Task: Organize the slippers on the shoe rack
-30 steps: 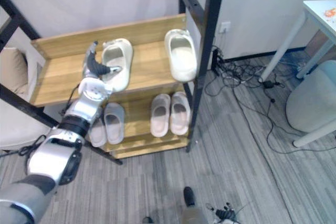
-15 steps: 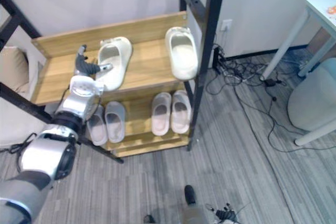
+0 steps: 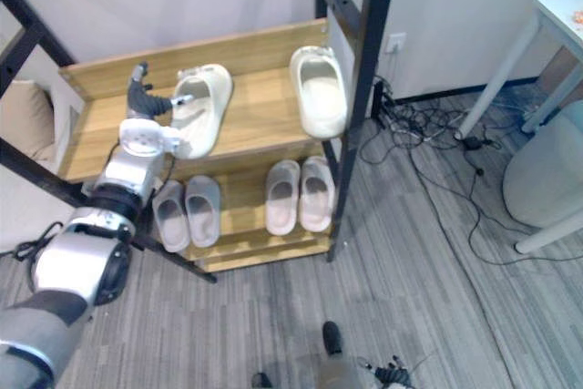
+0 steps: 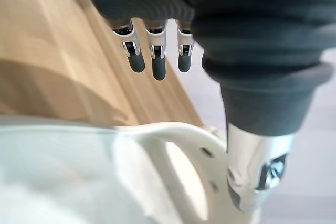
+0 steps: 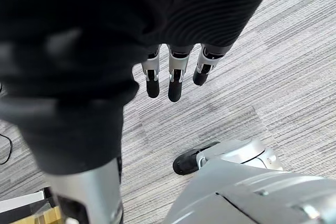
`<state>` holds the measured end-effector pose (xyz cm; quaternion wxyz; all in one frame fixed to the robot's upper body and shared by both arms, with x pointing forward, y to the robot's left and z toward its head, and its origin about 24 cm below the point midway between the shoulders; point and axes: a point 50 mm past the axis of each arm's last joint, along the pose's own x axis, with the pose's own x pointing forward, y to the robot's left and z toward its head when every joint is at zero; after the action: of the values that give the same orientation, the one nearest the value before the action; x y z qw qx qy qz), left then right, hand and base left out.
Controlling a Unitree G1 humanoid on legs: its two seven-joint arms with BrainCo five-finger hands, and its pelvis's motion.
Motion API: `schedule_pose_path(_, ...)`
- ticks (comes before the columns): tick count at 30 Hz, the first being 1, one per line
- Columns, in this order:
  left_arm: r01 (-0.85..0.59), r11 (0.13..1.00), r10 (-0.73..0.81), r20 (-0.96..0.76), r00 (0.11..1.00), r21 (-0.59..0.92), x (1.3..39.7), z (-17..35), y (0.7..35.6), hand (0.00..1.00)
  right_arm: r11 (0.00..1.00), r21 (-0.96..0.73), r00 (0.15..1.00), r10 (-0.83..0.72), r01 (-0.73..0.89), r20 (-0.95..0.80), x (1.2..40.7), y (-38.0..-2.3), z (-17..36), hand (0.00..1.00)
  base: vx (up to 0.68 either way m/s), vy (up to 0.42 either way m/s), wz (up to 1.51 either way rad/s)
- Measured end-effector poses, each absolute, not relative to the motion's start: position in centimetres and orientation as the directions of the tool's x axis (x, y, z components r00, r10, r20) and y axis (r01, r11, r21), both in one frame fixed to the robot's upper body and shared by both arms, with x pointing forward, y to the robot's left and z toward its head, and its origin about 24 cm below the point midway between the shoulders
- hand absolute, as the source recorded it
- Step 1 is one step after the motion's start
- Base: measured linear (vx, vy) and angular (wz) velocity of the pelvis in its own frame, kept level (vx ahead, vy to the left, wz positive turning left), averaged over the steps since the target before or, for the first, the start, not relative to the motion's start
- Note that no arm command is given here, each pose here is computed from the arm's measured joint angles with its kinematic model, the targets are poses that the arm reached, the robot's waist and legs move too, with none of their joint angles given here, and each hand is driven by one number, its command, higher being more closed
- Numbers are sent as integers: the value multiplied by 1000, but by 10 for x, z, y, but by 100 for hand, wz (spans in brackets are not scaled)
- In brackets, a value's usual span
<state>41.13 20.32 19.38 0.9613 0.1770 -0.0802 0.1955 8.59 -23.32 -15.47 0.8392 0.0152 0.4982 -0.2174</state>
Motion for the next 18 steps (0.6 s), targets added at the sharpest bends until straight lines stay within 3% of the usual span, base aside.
schedule_pose_path(18,-390,816,303,259,917,426,412,195,197,0,905,-191,401,-347,380,-848,81,-234,-155,0,-5,-8,2)
